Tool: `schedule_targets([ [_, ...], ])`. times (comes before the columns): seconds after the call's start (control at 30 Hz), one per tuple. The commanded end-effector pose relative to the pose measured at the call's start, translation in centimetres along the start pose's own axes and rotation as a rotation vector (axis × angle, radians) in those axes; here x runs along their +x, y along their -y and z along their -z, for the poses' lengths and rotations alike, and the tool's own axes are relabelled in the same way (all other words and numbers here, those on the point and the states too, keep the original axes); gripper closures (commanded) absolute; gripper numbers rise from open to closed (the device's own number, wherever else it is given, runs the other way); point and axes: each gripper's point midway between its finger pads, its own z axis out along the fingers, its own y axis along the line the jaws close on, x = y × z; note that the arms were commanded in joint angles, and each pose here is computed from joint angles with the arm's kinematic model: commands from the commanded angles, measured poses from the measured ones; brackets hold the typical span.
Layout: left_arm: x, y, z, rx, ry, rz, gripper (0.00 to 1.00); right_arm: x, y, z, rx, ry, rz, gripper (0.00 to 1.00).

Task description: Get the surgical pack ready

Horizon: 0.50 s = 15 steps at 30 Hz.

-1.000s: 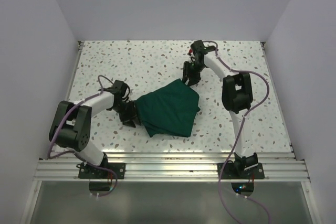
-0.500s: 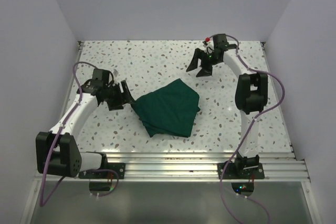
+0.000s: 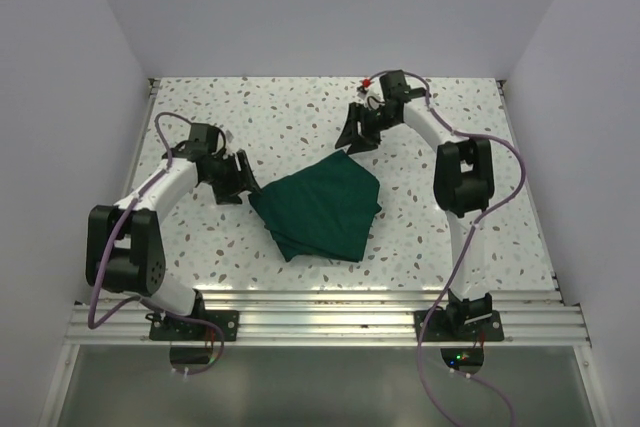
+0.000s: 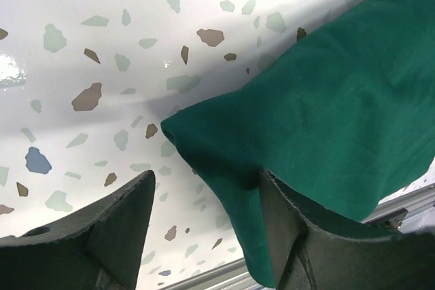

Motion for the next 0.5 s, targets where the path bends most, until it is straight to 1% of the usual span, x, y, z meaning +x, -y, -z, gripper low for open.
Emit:
schedule_targets([
  [0.0, -2.1, 1.7, 0.6, 0.064, 0.059, -0.024, 0.35, -0.3, -0.4, 0.7, 0.001, 0.003, 0.022, 0.46],
  [0.1, -2.0, 1.6, 0.4, 0.064, 0.052, -0.025, 0.39, 0.2, -0.1, 0.2, 0.001, -0.02, 0.022, 0.5],
  [0.23, -1.7, 1.5, 0.0, 0.066, 0.039, -0.021, 0.45, 0.9, 0.3, -0.3, 0.027, -0.044, 0.024, 0.5],
  [0.37, -1.7, 1.5, -0.2, 0.069, 0.035, -0.021, 0.57, 1.0, 1.0, -0.6, 0.058, -0.05, 0.029, 0.51],
  [0.4, -1.7, 1.5, -0.2, 0.074, 0.031, -0.024, 0.58, 0.9, 0.9, -0.5, 0.059, -0.049, 0.038, 0.52],
  [0.43, -1.7, 1.5, -0.3, 0.076, 0.031, -0.022, 0.63, 1.1, 1.1, -0.6, 0.067, -0.057, 0.032, 0.55],
  [0.47, -1.6, 1.5, -0.5, 0.076, 0.024, -0.021, 0.65, 1.1, 1.2, -0.7, 0.072, -0.059, 0.032, 0.57],
])
